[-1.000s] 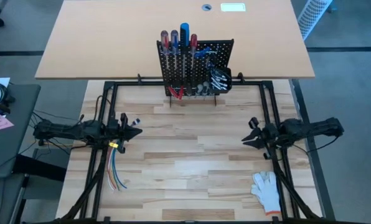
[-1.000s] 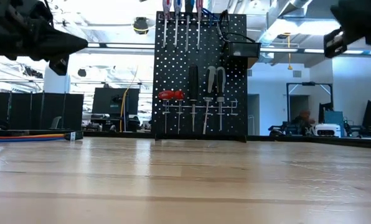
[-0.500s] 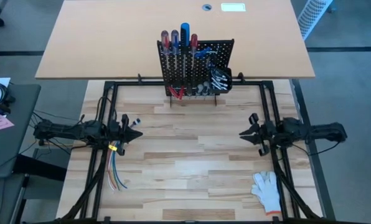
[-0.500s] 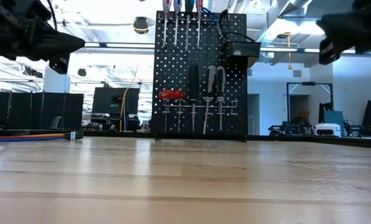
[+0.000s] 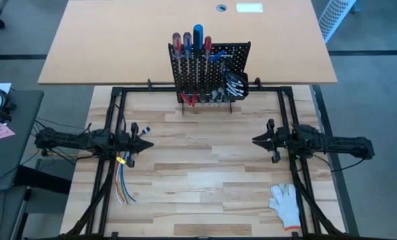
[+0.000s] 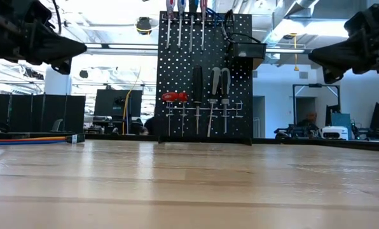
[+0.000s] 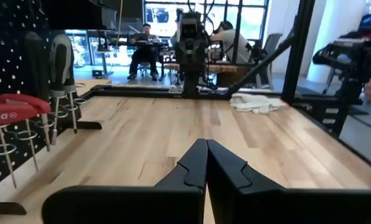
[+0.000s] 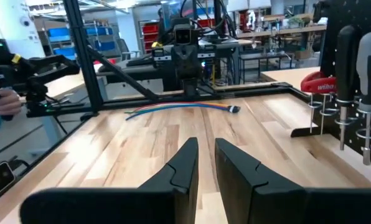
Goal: Hang tools onto peg board
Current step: Return to Home Position
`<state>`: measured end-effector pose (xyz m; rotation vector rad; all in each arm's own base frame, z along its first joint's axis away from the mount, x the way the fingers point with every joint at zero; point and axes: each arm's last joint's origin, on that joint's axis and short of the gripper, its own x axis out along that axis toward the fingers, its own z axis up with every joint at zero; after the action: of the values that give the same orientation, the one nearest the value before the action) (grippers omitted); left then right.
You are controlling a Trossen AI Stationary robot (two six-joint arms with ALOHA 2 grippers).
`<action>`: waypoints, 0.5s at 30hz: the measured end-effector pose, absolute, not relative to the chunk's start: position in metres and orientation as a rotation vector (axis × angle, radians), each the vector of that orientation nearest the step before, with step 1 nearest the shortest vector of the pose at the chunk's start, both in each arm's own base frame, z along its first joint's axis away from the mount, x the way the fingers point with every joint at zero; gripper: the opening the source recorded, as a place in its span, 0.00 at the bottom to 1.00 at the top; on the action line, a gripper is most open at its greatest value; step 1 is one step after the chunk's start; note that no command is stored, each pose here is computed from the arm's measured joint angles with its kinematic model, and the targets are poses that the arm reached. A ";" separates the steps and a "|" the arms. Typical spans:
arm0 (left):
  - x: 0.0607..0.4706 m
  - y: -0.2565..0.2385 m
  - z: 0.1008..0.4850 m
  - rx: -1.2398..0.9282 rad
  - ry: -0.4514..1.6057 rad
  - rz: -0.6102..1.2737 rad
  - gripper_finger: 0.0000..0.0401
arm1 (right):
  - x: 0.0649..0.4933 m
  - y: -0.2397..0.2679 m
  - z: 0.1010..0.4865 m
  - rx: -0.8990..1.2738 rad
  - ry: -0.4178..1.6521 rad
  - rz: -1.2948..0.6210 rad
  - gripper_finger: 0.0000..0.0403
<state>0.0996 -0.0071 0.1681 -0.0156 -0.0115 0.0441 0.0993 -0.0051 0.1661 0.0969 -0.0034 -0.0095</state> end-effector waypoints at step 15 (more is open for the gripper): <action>0.101 -0.007 0.166 0.013 0.011 0.057 0.00 | 0.099 -0.006 0.166 0.071 -0.001 -0.032 0.15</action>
<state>0.1010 -0.0069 0.1663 0.0129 0.0107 0.0571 0.0993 -0.0062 0.1656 0.0706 -0.0009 -0.0317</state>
